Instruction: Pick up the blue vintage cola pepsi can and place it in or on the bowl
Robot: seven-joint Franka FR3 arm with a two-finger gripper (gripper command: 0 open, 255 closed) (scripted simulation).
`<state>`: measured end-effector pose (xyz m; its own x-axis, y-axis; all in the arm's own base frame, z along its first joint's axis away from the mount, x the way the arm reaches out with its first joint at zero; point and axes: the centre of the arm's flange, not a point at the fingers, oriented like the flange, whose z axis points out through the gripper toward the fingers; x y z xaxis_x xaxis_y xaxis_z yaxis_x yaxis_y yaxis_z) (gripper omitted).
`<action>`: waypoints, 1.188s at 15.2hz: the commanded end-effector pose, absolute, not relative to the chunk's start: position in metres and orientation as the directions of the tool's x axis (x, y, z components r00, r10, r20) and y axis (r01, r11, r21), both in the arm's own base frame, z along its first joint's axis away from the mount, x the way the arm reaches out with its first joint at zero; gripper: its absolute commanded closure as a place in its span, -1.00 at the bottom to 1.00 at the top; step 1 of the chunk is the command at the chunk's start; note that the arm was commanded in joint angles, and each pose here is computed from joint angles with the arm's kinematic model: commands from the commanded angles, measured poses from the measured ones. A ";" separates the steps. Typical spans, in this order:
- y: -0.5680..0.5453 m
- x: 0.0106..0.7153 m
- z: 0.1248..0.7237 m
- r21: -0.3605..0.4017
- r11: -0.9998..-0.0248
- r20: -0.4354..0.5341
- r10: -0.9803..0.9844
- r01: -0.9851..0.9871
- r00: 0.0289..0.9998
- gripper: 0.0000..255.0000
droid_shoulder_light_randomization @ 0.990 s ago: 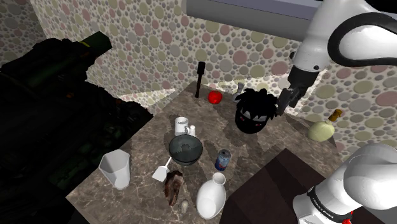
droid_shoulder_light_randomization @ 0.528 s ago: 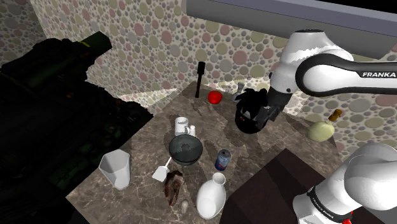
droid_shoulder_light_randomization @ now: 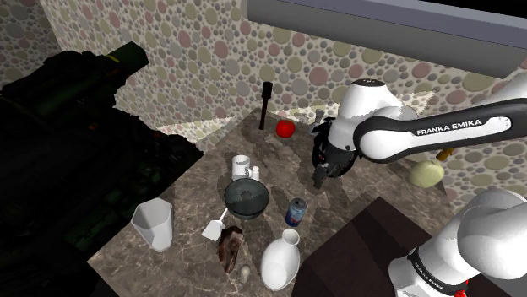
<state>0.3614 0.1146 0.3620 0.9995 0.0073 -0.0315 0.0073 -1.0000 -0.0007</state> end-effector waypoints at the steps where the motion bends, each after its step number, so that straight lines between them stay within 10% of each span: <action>1: 0.123 0.370 0.339 -0.003 -1.000 -0.023 0.010 0.010 1.000 -1.00; 18: 0.156 0.401 0.214 -0.009 -1.000 -0.002 0.019 0.019 1.000 -1.00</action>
<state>0.4012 0.1558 0.2158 0.9998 0.0187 -0.0025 0.0187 -0.9998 -0.0088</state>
